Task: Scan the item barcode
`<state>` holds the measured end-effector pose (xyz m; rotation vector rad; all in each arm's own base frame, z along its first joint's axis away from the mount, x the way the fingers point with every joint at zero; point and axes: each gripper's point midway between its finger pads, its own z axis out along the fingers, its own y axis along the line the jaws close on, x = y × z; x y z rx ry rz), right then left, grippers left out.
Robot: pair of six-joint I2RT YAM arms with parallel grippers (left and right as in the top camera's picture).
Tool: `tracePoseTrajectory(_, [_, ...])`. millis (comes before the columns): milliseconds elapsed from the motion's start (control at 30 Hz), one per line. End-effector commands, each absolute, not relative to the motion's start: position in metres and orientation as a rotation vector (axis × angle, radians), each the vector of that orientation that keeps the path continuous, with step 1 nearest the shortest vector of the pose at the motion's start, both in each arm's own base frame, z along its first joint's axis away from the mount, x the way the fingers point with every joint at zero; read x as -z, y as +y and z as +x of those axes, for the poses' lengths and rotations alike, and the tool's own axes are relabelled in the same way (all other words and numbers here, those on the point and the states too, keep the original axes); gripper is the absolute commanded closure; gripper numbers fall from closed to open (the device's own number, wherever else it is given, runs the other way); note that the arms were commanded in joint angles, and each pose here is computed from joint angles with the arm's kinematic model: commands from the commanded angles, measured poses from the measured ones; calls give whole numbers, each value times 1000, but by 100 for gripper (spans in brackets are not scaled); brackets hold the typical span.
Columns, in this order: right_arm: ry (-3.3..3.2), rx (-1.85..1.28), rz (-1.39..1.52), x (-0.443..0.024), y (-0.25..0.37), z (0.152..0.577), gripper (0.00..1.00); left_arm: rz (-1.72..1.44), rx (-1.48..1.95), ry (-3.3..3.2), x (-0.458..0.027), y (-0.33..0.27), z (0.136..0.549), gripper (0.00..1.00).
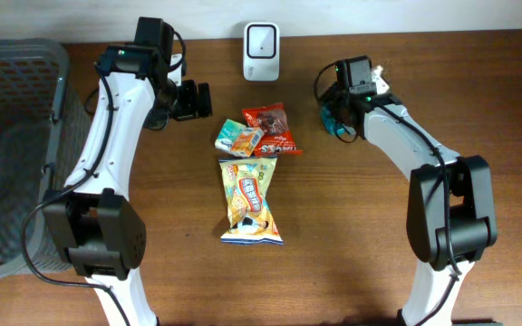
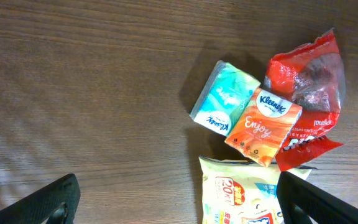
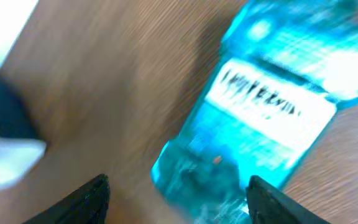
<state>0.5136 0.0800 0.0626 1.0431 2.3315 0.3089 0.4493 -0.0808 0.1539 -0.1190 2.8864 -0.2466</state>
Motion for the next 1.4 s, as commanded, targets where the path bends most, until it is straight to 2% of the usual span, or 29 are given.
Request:
tracePoseTrajectory(0, [2148, -135, 1178, -76, 47, 518, 30, -117, 262, 2886, -154, -82, 450, 1])
tracePoseTrajectory(233, [2147, -25, 1245, -26, 34, 518, 30, -117, 262, 2886, -154, -82, 450, 1])
tracePoseTrajectory(433, [2191, 30, 1218, -12, 29, 513, 30, -117, 262, 2886, -154, -82, 450, 1])
tracePoseTrajectory(633, [2515, 195, 554, -16, 29, 508, 29, -117, 262, 2886, -154, -82, 450, 1])
tracePoseTrajectory(700, [2579, 204, 381, -21, 34, 502, 22, -117, 262, 2886, -154, -82, 450, 1])
tracePoseTrajectory(833, [2606, 243, 252, -45, 34, 499, 12, -117, 262, 2886, -154, -82, 450, 1])
tracePoseTrajectory(967, [2612, 244, 269, -43, 33, 497, 8, -117, 262, 2886, -154, -82, 450, 1])
tracePoseTrajectory(1067, [2589, 193, 541, -38, 12, 492, 8, -117, 262, 2886, -154, -82, 450, 1])
tracePoseTrajectory(1167, [2628, -28, 630, -27, 16, 490, 8, -117, 262, 2886, -154, -82, 450, 1])
tracePoseTrajectory(1300, [2623, -129, 617, -24, 25, 495, 9, -117, 262, 2886, -154, -82, 450, 1])
tracePoseTrajectory(1367, [2651, -121, 622, -10, 26, 492, 14, -117, 262, 2886, -154, -82, 450, 1])
